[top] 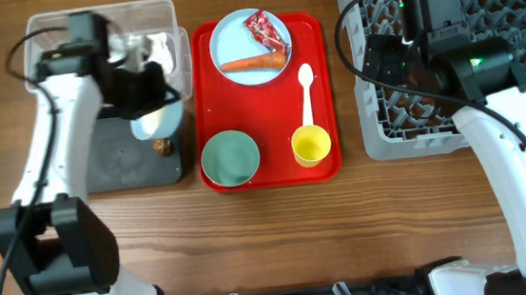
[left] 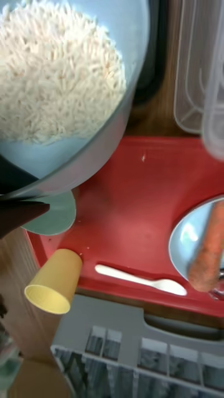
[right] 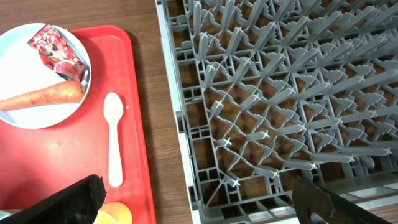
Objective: Sort waste into correct bins and load items into the dishwasher rack
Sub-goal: 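Tilt the white bowl over the black tray to pour out the rice, then place the empty white bowl back on the red tray, then reach the left gripper toward the red candy wrapper on the plate, then grasp the red candy wrapper with the left gripper, then carry the wrapper left past the clear bin and release it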
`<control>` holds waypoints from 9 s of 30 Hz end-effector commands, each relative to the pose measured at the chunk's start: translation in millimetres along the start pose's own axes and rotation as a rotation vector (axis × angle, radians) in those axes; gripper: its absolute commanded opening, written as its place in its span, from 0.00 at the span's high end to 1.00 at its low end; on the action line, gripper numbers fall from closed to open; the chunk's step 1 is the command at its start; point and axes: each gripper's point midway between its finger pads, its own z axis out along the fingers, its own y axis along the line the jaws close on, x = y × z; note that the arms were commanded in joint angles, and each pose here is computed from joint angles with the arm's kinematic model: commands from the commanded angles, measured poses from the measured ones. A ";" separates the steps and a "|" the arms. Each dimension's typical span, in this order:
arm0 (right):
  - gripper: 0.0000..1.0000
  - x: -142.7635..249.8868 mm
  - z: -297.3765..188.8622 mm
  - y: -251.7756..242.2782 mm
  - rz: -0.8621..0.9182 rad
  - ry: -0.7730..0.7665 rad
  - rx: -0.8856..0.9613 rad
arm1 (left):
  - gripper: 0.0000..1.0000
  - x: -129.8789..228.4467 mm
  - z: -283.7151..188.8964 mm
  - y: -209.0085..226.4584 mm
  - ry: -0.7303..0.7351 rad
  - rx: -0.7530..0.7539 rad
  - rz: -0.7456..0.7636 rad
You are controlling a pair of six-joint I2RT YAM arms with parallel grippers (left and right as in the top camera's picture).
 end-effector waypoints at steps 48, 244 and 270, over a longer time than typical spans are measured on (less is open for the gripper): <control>0.00 0.4 3.5 2.3 -0.016 0.011 -0.011 | 0.96 2.6 -114.6 56.5 -0.358 0.916 -0.230; 0.00 7.0 37.2 29.2 -0.026 0.091 -0.100 | 0.90 -144.6 241.4 -47.5 -0.528 -0.288 0.519; 0.00 7.9 37.2 29.0 -0.026 0.095 -0.100 | 0.90 -155.2 73.5 -109.7 -0.675 -0.269 0.380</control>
